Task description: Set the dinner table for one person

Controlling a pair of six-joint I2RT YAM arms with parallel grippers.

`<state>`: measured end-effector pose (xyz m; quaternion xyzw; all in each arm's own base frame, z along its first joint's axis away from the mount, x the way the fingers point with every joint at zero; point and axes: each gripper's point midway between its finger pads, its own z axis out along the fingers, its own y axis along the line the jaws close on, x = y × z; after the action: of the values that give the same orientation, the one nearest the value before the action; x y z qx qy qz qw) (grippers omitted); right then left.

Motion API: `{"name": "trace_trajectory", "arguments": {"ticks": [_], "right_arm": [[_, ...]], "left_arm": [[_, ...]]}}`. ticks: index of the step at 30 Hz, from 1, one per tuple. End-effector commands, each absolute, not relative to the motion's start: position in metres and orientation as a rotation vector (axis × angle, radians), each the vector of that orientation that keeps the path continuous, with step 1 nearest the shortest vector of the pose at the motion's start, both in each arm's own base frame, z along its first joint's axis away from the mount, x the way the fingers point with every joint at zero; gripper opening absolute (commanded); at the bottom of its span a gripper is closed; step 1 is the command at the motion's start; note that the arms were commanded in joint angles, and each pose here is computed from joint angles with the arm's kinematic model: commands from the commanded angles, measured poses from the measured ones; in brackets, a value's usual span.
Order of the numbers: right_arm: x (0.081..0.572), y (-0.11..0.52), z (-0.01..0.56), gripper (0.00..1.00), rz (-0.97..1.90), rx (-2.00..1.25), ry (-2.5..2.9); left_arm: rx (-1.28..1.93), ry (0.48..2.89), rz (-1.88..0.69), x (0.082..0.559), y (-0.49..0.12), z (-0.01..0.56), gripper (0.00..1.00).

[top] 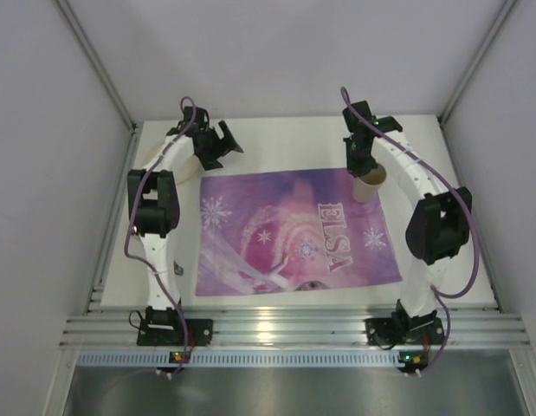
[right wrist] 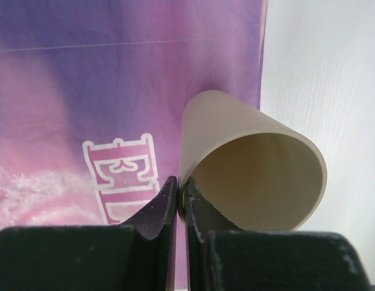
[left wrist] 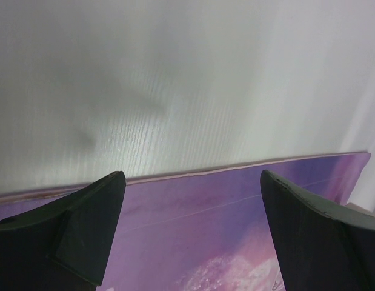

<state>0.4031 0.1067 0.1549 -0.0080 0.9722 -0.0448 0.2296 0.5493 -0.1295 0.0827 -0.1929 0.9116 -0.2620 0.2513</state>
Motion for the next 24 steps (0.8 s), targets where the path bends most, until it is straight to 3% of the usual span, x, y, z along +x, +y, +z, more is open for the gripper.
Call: {"name": "trace_trajectory", "arguments": {"ticks": [1,13,16,17,24], "right_arm": [[0.420,0.103,0.163,0.00,-0.157,0.018,2.583],[0.421,0.114,0.153,0.00,-0.101,0.033,2.555],[0.420,0.112,0.156,0.28,-0.111,0.026,2.552],[0.420,0.110,0.158,0.45,-0.121,0.028,2.547],[0.423,0.102,0.187,0.60,-0.161,0.015,2.486]], "left_arm": [[-0.467,2.427,-0.692,0.543,-0.127,0.118,0.98],[-0.454,2.429,-0.648,0.538,-0.121,0.125,0.98],[-0.453,2.426,-0.634,0.538,-0.119,0.127,0.98],[-0.453,2.426,-0.628,0.538,-0.118,0.127,0.98],[-0.448,2.427,-0.619,0.536,-0.117,0.129,0.98]]}}
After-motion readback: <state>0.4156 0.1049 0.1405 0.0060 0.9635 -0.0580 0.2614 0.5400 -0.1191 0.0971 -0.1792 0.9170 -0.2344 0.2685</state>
